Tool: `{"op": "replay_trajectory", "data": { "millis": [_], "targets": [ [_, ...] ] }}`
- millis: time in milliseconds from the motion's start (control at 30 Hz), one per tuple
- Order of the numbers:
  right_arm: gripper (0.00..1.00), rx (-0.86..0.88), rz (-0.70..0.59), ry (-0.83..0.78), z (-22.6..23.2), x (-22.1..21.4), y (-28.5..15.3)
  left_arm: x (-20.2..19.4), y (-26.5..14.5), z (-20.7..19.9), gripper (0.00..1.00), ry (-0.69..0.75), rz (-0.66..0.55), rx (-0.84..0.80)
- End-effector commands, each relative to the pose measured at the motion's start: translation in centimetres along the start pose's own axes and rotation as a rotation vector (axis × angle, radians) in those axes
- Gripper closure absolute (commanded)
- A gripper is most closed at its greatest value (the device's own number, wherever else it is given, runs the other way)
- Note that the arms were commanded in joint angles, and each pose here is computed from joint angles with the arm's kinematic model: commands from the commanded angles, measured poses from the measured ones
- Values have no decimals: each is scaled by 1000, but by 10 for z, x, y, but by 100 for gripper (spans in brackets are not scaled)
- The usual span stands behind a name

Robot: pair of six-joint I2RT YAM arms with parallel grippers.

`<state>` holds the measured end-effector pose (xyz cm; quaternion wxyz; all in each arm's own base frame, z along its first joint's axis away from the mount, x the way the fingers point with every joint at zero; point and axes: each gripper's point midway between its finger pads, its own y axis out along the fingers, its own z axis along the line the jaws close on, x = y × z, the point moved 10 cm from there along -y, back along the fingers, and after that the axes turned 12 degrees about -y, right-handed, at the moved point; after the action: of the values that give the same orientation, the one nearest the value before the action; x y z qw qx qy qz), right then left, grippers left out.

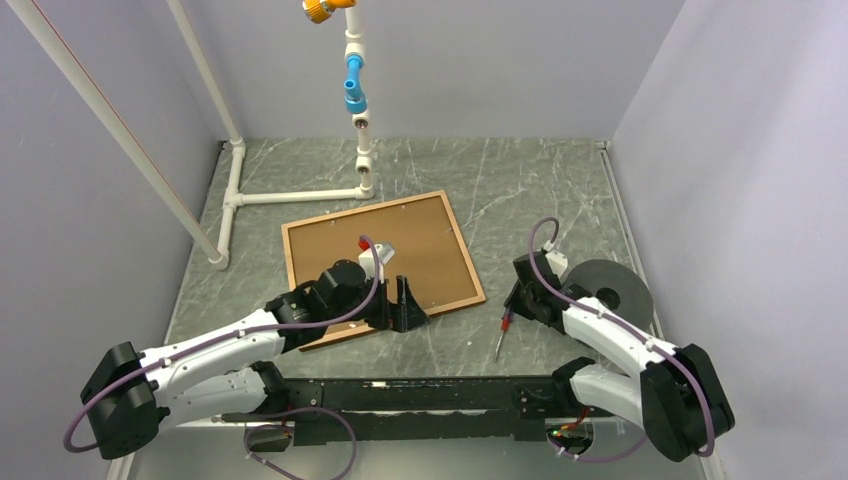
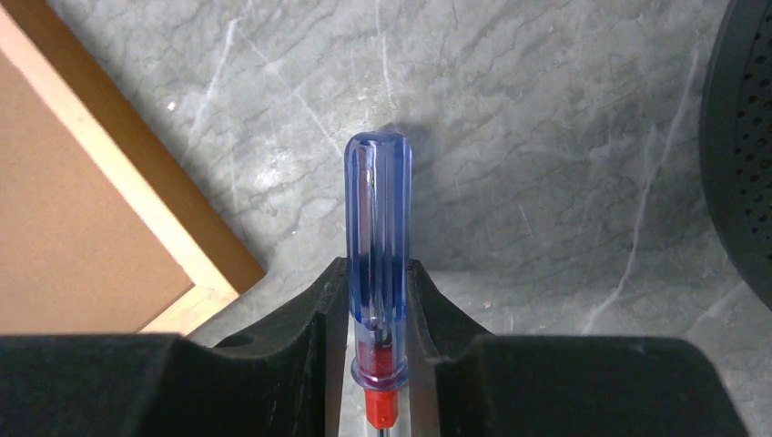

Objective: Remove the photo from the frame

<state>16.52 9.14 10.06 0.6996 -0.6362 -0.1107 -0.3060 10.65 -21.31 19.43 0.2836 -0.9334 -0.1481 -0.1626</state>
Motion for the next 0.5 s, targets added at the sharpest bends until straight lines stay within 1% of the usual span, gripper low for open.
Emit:
{"op": "replay_trajectory", "data": {
  "millis": [0, 167, 233, 333, 467],
  "targets": [
    [100, 88, -73, -55, 5, 12, -17, 6, -3, -16, 1, 13, -22, -88],
    [100, 344, -229, -118, 23, 35, -47, 5, 2, -20, 0, 6, 11, -143],
    [100, 482, -275, -149, 34, 42, -60, 4, 5, -21, 1, 2, 30, -162],
    [100, 698, -282, -160, 53, 50, -78, 3, 10, -23, 1, -6, 55, -196],
    [100, 987, -299, -69, 76, 56, -92, 1, 20, -25, 2, -26, 94, -240]
  ]
}}
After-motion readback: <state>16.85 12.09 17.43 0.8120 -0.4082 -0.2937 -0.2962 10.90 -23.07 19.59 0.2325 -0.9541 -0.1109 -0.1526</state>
